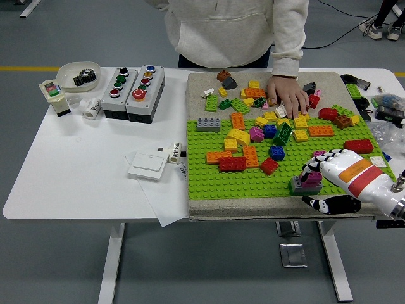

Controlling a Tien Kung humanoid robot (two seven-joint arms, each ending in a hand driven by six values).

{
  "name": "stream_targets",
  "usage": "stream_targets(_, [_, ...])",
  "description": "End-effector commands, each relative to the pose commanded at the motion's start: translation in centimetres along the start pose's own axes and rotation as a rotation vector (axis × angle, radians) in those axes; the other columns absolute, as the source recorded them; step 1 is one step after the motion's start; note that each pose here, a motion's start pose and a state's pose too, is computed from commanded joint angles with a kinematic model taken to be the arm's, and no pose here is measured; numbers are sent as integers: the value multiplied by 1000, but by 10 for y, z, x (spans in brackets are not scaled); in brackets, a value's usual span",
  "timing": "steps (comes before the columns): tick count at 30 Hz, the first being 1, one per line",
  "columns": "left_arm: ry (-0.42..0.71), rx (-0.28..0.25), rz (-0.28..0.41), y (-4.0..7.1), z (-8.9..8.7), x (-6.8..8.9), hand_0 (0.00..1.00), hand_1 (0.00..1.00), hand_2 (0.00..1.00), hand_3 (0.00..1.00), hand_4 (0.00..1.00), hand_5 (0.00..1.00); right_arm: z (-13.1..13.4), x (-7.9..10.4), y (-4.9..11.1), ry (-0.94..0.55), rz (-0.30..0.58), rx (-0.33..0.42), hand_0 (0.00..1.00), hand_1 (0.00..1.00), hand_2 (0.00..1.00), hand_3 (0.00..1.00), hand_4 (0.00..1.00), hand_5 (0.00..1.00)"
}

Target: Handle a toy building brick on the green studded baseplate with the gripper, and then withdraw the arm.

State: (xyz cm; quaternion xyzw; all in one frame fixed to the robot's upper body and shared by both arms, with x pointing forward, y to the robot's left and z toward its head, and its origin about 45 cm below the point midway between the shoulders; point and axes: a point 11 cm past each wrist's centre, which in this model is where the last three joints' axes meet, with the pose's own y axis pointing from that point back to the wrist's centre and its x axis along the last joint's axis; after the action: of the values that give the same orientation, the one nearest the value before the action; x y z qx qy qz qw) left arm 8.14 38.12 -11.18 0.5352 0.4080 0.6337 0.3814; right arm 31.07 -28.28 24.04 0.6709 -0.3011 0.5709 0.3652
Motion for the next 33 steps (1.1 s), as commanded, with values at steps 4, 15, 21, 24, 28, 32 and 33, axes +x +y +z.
stream_targets(4, [0,1,0,0,0,0,597,687,656,549,564,614,2,-2,0,1,-8,-5,622,637,676,568,747,482])
stream_targets(15, [-6,4,2,0,-2,1,596,688,656,549,564,614,4,-8,0,-2,-20,-13,617,634,676,568,756,481])
stream_targets(21, [-10,6,3,0,-2,1,597,689,655,549,564,614,5,-13,1,-5,-35,-17,617,633,673,567,760,481])
stream_targets(24, [-12,7,4,0,-3,1,597,689,655,549,564,614,6,-15,1,-6,-41,-18,617,633,673,567,760,481])
stream_targets(28, [-14,8,4,0,-3,1,597,689,654,549,564,615,6,-16,2,-7,-47,-20,615,633,674,568,767,482])
stream_targets(32, [-16,9,4,0,-4,1,597,689,654,549,564,615,7,-19,2,-7,-55,-25,615,633,674,568,767,482])
stream_targets(33, [-17,9,4,0,-4,1,597,689,654,549,564,613,7,-19,2,-7,-56,-25,617,633,676,569,772,484])
